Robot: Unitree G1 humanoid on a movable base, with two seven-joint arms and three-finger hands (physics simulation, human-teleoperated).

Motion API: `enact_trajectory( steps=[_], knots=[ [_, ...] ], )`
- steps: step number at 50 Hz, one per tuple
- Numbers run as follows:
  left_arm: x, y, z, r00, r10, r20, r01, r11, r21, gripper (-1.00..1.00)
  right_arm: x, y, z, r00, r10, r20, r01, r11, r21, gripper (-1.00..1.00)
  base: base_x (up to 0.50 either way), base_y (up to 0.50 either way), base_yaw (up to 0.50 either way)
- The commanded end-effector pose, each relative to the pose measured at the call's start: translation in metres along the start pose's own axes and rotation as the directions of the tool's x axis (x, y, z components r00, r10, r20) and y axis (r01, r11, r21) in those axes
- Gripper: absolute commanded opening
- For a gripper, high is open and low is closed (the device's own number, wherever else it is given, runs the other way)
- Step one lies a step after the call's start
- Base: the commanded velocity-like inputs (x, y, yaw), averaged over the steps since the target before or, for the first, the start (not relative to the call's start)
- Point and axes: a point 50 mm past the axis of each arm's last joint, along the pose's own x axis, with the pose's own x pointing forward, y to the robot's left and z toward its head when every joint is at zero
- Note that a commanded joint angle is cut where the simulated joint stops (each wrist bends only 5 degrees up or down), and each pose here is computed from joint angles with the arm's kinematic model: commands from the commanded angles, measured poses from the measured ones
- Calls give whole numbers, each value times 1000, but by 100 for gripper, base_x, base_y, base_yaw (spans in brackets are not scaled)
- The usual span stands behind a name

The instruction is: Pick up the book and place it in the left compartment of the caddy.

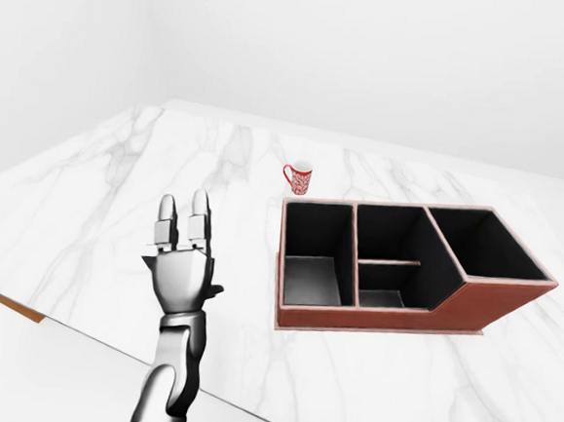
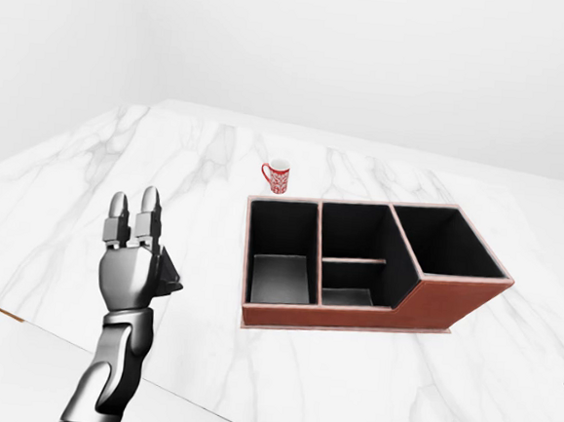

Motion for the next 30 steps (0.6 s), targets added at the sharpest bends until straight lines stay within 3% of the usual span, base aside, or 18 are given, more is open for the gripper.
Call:
enact_trajectory(
  steps=[1,13,20,30],
  knots=[
    [0,-3,1,1000,-8,21,6,997,78,100,0,0,-2,1000,-1,-9,1,1000,-4,100,0,0,0],
    [-2,-6,3,999,-25,48,19,994,112,100,1,0,-1,1000,-8,-4,8,1000,-17,100,0,0,0],
    [-3,-3,5,999,-14,35,11,997,76,100,2,-1,0,1000,-24,-7,24,999,-44,100,0,0,0],
    [-4,-5,6,999,-25,40,21,996,86,100,2,-1,-2,1000,-28,-13,28,998,-54,100,0,0,0]
  ],
)
